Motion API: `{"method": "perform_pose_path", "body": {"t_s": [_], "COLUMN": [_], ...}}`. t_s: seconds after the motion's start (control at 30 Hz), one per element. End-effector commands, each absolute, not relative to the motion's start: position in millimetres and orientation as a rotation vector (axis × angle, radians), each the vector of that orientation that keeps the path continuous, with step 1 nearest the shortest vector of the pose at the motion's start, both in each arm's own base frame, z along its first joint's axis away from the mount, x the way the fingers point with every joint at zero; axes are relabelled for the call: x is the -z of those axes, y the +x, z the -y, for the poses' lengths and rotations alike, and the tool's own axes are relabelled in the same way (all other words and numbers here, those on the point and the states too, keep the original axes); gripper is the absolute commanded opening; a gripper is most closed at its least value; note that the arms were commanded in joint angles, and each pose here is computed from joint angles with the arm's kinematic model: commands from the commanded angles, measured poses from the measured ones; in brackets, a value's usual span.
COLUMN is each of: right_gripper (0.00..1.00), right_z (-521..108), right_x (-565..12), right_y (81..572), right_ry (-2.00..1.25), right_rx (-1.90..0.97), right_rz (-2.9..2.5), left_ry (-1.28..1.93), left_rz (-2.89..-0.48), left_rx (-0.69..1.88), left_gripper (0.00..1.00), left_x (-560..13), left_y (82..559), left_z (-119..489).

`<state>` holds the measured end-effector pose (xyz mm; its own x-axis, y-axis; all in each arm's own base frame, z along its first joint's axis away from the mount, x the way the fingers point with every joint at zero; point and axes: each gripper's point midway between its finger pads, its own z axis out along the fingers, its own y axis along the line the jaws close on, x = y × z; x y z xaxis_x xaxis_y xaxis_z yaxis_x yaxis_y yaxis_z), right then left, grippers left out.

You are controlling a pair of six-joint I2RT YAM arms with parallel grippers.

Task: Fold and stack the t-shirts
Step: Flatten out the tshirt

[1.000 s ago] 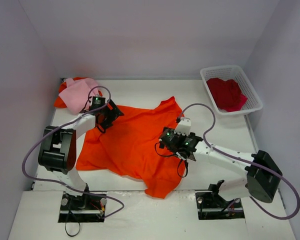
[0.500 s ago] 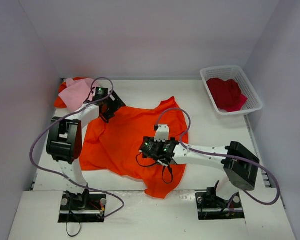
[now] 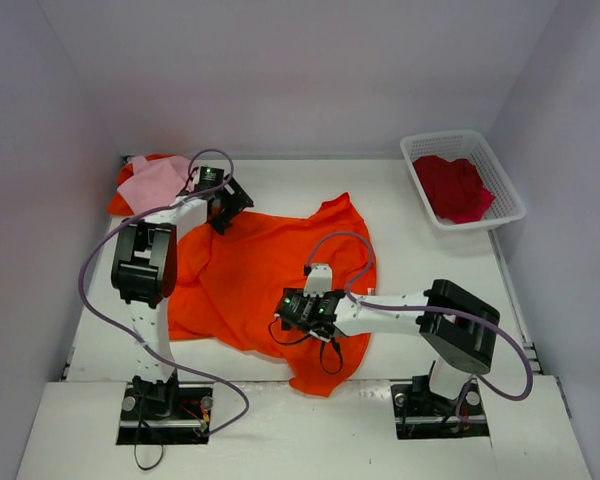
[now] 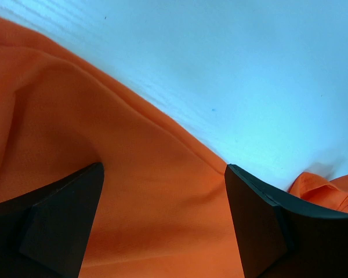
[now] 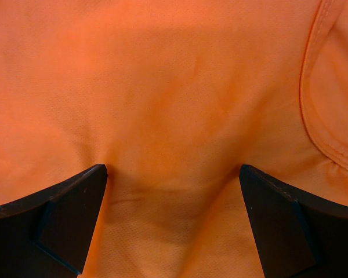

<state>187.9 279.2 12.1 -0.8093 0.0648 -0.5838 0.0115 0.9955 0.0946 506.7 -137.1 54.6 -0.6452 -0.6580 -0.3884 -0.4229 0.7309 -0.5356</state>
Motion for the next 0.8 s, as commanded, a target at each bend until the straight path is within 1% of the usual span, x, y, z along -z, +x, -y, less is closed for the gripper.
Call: {"method": "perform_pose_path", "body": {"t_s": [0.0, 0.33, 0.77], "right_gripper": [0.94, 0.94, 0.94], "right_z": [-289, -285, -275], "right_x": [-6, 24, 24], "right_y": [183, 147, 115], "right_ry": [0.092, 0.083, 0.081], "right_rx": [-0.154, -0.120, -0.076], "right_rz": [-2.508, -2.576, -2.590], "left_ry": [-0.769, -0.780, -0.783], "left_rz": [-2.277, -2.269, -2.281], "left_rx": [0.531, 0.463, 0.382], "left_gripper": [0.80, 0.80, 0.80], "left_x": [-91, -87, -62], "left_y": [526, 536, 549], "left_z": [130, 107, 97]}}
